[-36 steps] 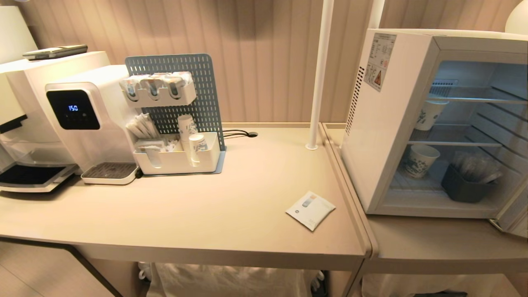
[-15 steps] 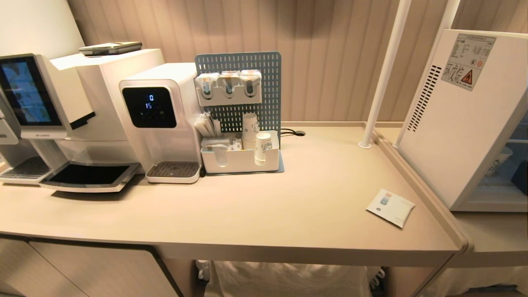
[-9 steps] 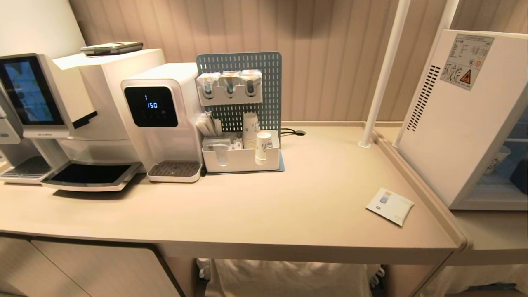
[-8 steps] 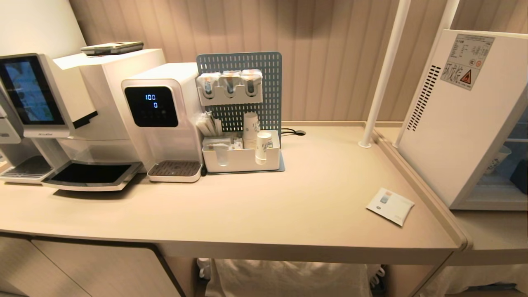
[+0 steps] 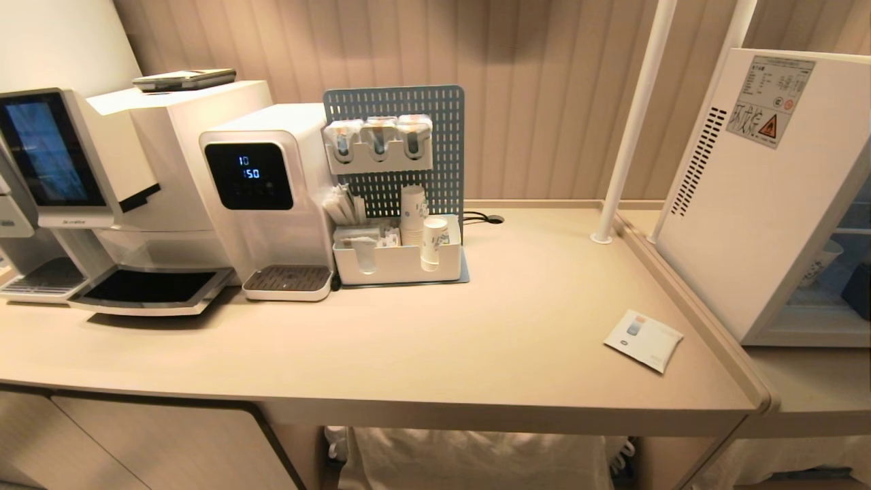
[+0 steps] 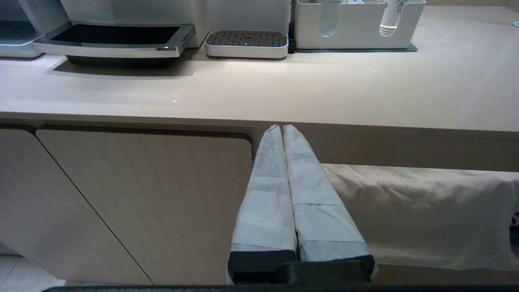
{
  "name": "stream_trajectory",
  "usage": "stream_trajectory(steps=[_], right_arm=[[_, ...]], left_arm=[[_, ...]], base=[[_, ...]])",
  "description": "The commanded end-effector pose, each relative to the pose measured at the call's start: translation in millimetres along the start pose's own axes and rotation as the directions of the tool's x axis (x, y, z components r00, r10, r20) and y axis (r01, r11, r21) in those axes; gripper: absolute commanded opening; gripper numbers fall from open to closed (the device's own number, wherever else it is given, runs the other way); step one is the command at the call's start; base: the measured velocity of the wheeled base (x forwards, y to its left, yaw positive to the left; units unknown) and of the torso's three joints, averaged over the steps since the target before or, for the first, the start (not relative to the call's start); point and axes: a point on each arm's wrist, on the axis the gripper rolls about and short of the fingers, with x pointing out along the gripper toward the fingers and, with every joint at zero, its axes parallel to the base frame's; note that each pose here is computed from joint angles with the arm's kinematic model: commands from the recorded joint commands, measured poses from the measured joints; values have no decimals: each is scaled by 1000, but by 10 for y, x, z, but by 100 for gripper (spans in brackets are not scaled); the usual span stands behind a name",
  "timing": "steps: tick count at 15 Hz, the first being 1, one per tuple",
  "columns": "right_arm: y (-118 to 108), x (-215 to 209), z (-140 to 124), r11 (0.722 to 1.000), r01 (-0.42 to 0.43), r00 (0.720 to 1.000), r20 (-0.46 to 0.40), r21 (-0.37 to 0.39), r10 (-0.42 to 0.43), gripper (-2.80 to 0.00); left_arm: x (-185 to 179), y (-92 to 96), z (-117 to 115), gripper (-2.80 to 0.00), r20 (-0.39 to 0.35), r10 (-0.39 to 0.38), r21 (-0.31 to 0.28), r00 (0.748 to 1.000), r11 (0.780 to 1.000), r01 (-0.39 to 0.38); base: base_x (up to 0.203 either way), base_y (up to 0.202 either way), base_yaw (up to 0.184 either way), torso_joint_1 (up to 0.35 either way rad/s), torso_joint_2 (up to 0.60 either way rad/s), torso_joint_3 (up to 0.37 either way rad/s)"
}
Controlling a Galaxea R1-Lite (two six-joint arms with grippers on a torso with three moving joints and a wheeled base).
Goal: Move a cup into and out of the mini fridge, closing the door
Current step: Place the yoghurt on the table
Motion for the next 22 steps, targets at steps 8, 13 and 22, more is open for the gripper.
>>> stream_trajectory(steps=[8,13,22], right_arm=[[-42,7,684,993,-80,997,16,84,79,-280],[-43,1026,874,962,-193,915,-320,191,247,-280],[2,2991,-254,985,-25,911,-402,170,92,-280]], left_arm=[[2,0,-4,-280,-3,0,0,1000,1000,0],[2,0,-4,-280,-3,0,-2,1000,1000,0],[2,0,-4,-280,-3,2,-3,1000,1000,-2]], base=[[0,0,0,0,0,0],[0,0,0,0,0,0],[0,0,0,0,0,0]])
